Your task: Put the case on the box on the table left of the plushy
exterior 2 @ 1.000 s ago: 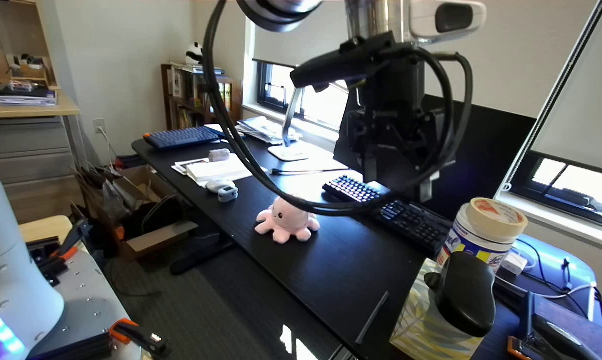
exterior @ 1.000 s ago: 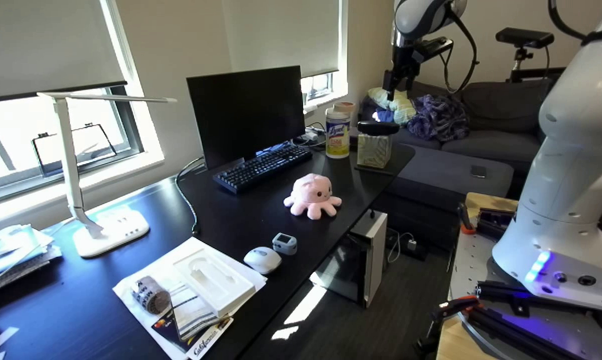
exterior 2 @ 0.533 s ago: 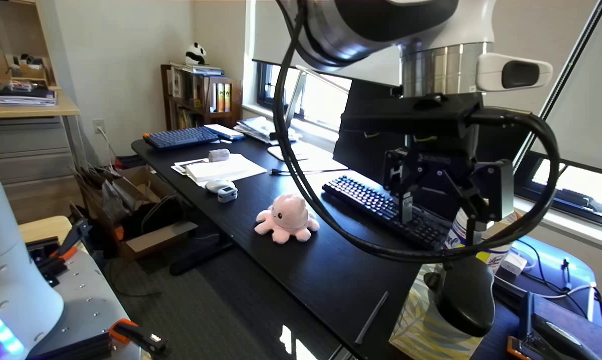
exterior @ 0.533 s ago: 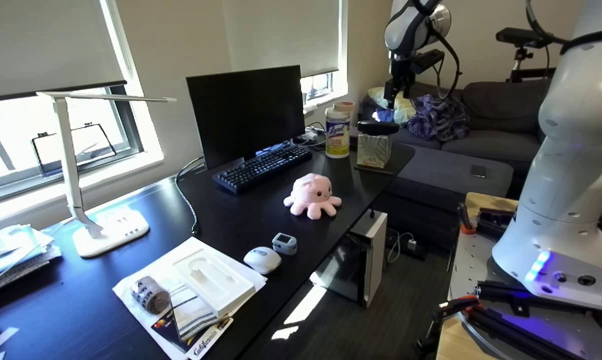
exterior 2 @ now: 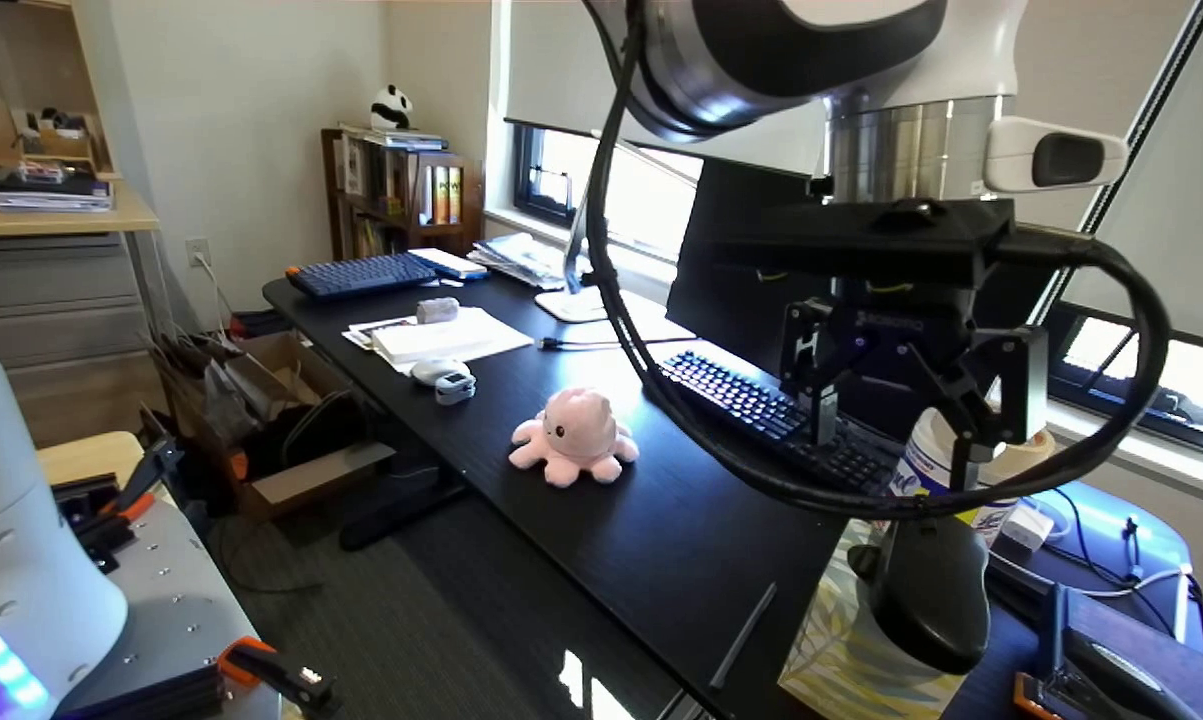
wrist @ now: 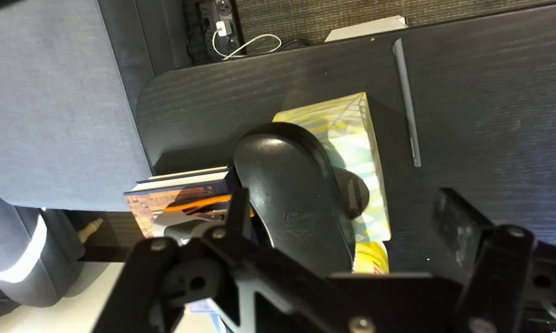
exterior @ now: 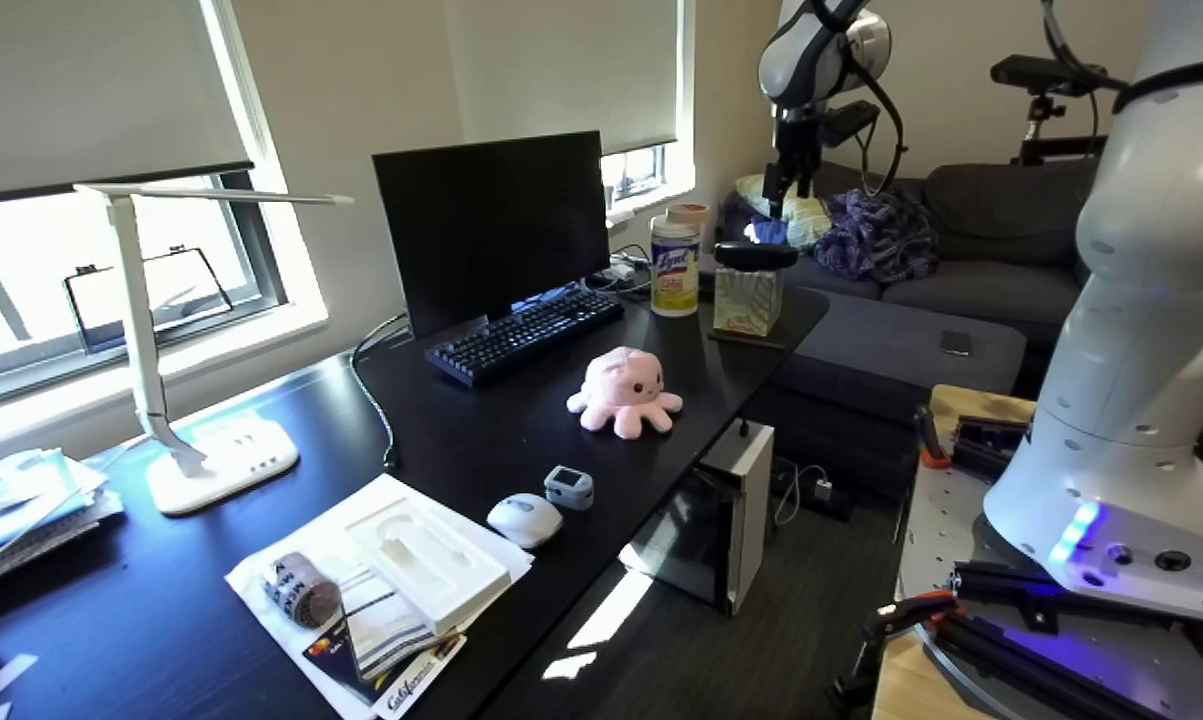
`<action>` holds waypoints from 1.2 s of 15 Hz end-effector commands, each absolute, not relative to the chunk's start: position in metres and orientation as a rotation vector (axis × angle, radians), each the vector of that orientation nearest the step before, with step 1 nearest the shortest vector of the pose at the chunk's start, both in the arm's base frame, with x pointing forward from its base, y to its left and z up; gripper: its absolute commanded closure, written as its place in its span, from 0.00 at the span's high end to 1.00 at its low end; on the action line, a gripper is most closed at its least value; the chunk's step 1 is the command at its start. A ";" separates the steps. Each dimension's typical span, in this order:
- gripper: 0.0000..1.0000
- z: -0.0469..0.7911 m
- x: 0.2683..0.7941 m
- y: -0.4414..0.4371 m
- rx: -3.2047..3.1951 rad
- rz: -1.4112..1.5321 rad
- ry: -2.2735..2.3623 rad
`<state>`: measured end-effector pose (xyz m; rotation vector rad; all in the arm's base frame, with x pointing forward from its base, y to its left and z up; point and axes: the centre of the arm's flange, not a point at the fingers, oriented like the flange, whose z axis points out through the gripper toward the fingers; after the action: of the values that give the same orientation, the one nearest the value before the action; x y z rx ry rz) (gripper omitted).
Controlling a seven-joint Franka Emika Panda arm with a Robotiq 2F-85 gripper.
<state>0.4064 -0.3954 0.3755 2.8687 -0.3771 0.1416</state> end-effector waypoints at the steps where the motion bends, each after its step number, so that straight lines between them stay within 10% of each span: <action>1: 1.00 0.375 0.436 -0.448 2.906 0.096 -0.212; 18: 1.00 0.286 0.495 -0.493 3.090 -0.140 0.129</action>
<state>0.4907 -0.4733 0.2942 3.0500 0.1187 -0.1475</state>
